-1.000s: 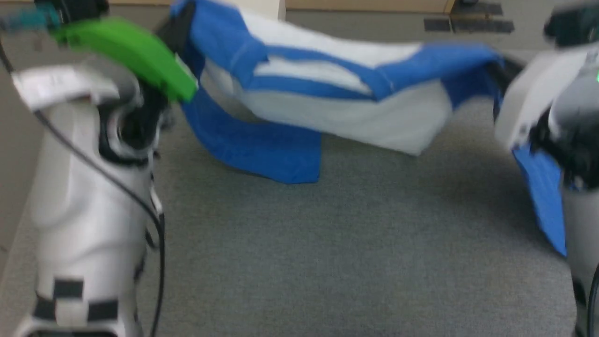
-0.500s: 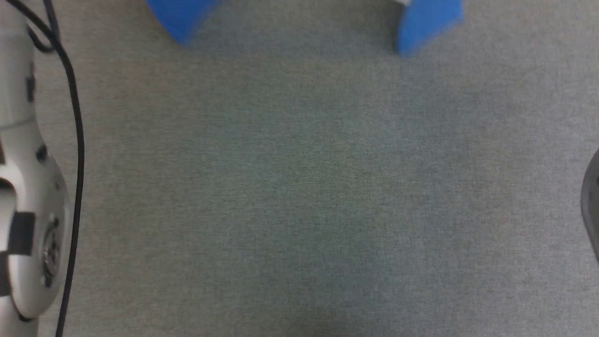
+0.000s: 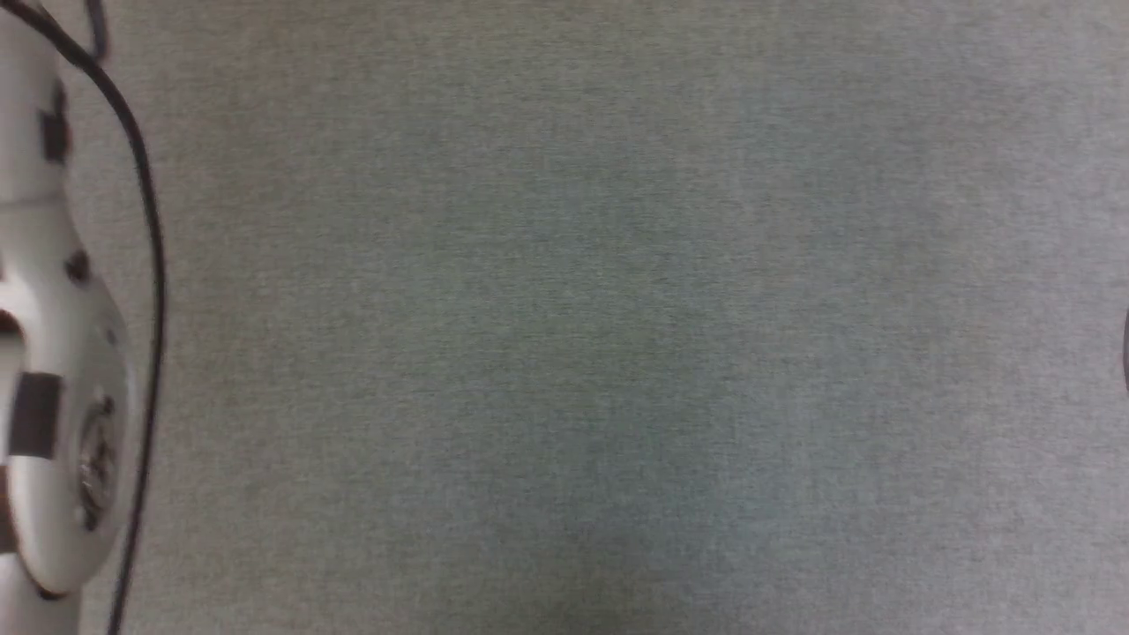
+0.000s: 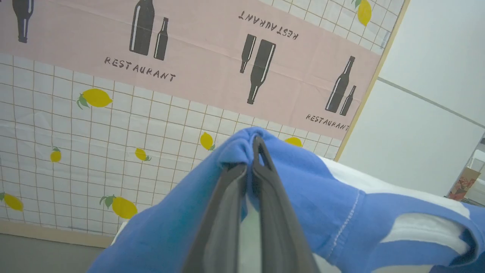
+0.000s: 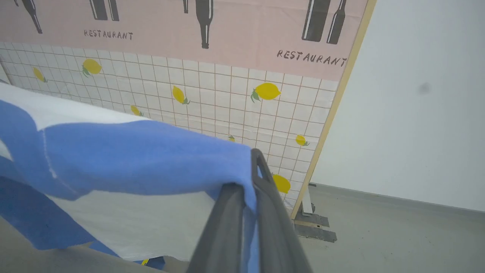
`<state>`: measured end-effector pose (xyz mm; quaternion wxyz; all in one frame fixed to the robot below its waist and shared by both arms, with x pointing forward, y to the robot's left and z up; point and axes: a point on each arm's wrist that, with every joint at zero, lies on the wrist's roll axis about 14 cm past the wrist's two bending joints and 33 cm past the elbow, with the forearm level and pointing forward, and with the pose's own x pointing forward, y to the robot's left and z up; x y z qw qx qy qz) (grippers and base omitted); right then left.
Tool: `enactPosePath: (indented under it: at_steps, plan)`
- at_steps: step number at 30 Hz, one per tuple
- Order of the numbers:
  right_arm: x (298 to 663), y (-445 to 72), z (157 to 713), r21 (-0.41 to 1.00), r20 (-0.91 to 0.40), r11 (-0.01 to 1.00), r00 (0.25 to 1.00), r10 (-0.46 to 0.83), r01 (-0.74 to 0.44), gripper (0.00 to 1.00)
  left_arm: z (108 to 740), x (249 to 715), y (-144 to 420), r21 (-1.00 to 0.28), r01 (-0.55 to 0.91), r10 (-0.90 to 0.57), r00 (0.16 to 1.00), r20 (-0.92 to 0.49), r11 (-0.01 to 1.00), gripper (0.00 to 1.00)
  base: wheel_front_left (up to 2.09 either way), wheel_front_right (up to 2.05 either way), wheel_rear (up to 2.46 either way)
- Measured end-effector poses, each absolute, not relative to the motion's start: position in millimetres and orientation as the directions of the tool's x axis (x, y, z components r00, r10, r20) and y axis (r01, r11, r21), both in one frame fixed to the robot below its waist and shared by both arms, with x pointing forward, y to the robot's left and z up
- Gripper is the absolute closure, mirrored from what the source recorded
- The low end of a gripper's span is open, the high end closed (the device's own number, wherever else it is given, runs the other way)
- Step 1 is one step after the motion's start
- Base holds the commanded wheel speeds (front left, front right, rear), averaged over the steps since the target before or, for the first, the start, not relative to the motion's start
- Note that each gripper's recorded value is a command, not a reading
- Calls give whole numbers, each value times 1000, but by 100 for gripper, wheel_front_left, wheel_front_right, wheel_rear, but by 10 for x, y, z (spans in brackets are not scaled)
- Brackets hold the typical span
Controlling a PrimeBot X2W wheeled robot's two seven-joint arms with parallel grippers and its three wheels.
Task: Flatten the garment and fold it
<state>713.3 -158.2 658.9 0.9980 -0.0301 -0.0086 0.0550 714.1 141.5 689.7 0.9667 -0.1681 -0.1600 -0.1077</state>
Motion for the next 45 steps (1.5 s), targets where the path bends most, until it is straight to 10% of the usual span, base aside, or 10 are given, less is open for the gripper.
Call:
enactPosePath:
  at_steps: [12, 23, 45]
  plan:
    - [6299, -1552, 5177, 53, -242, 978, 947, 210, -203, 100, 5287, 6326, 1473, -450, 149, -176, 984, -19, 881, 100, 0, 0, 0]
    - [4430, -1682, 4074, 193, -509, 966, 824, 247, -170, 100, 4117, 4436, 1467, -613, -89, -154, 930, -333, 785, 100, 0, 0, 0]
    - [2734, -2036, 3818, 130, -771, 991, 624, 127, -40, 100, 3687, 2717, 1347, -511, -222, -230, 699, -677, 831, 100, 0, 0, 0]
